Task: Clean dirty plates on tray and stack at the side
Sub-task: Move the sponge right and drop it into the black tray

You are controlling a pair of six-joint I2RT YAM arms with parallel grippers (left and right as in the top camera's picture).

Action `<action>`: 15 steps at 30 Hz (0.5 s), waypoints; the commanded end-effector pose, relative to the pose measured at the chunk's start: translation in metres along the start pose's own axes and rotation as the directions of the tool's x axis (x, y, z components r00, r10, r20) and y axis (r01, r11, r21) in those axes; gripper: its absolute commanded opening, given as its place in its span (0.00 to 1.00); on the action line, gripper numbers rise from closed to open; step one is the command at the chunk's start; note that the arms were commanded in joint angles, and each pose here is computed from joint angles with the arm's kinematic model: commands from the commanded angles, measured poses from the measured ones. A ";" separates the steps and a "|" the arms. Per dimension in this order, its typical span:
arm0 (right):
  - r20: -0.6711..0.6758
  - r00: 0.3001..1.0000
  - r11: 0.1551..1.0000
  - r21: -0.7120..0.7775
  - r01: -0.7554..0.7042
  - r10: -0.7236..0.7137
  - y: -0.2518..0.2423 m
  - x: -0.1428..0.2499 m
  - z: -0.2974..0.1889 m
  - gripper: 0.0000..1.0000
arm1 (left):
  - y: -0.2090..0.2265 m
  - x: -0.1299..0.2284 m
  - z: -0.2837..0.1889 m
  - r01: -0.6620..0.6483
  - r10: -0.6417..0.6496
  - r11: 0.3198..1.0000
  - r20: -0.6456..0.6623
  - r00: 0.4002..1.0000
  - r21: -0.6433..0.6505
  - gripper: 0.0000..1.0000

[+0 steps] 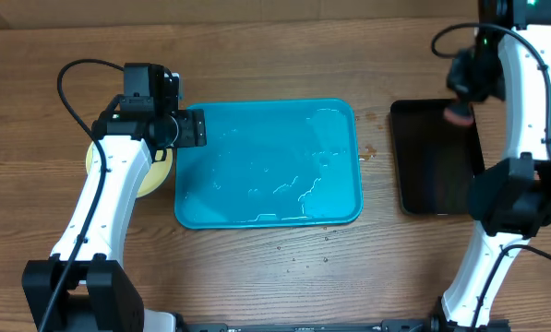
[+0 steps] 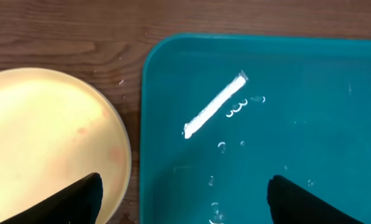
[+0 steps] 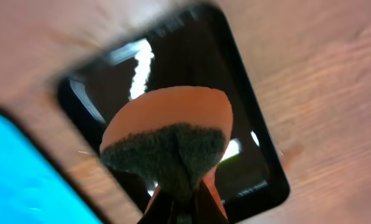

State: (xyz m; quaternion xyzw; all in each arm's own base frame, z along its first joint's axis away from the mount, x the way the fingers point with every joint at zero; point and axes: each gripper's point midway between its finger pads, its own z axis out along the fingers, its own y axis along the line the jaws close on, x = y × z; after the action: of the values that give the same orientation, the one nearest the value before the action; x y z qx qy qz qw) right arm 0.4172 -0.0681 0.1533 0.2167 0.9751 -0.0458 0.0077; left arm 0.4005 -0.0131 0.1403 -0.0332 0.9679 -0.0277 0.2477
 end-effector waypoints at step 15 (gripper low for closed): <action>-0.122 0.898 0.903 -0.141 0.407 -0.423 0.011 0.033 0.110 0.07 | -0.002 -0.011 -0.005 -0.021 0.021 1.000 0.043 0.999 -0.002 1.00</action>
State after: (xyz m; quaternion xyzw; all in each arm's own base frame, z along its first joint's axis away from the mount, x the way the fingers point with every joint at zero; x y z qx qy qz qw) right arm 0.3884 -0.0702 0.0414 0.0441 0.9961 -0.0198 -0.0736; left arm 0.4056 -0.0123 0.1431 -0.0336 0.9649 -0.0257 0.2593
